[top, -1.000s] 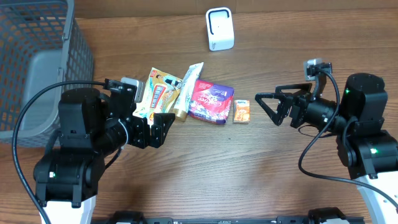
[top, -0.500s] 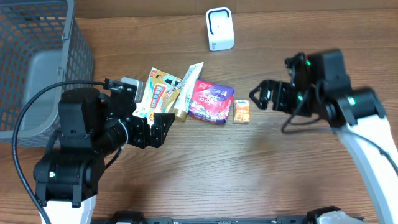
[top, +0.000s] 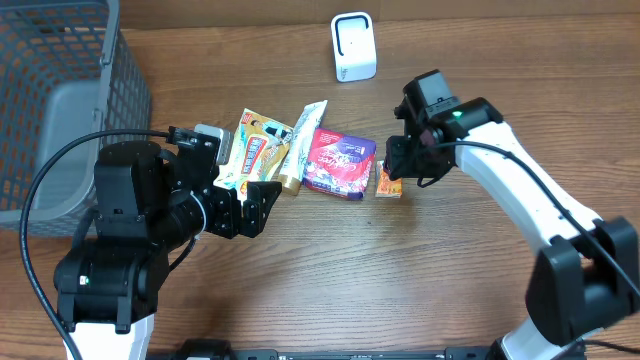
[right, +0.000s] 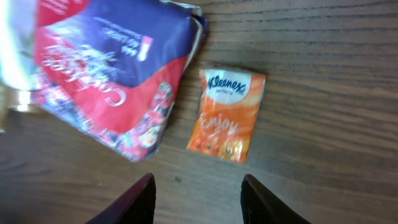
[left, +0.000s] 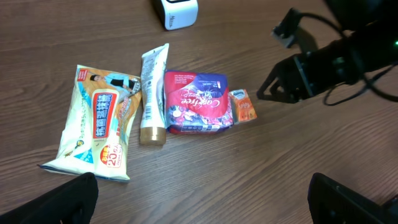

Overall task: Scan the item barcode
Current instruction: 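Lower the right gripper and grasp the small orange box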

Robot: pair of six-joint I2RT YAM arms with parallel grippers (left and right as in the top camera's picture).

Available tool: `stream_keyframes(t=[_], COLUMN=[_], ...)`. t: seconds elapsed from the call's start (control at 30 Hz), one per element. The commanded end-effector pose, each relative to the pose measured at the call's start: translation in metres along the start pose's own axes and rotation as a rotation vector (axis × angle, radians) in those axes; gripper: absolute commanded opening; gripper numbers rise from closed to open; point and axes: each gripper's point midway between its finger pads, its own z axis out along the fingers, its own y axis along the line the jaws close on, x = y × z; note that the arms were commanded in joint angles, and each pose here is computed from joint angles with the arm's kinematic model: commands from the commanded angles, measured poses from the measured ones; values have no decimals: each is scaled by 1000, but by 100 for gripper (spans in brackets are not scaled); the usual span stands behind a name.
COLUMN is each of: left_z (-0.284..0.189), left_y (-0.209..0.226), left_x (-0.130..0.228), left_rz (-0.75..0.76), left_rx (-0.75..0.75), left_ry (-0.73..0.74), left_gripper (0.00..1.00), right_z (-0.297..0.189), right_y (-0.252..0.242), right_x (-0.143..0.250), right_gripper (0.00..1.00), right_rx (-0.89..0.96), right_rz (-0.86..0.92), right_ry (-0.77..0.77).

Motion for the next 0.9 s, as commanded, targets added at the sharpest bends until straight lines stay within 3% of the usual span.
stream_keyframes(t=[0.0,0.1,0.87], left_z=[-4,-4,-4], left_y=[1,1,1], left_x=[-6,-6,-6], left_rz=[25,25,25], left_rx=[-12,-12,-12], left_ry=[-18,-19,-18], left_gripper=[100,100,100], right_z=[9,18,63], right_y=[1,3,-33], right_x=[-4,-2,8], right_gripper=[45,46,43], right_rx=[26,35,159], right_rz=[-66,-135,-136], right_ry=[-3,13,-8])
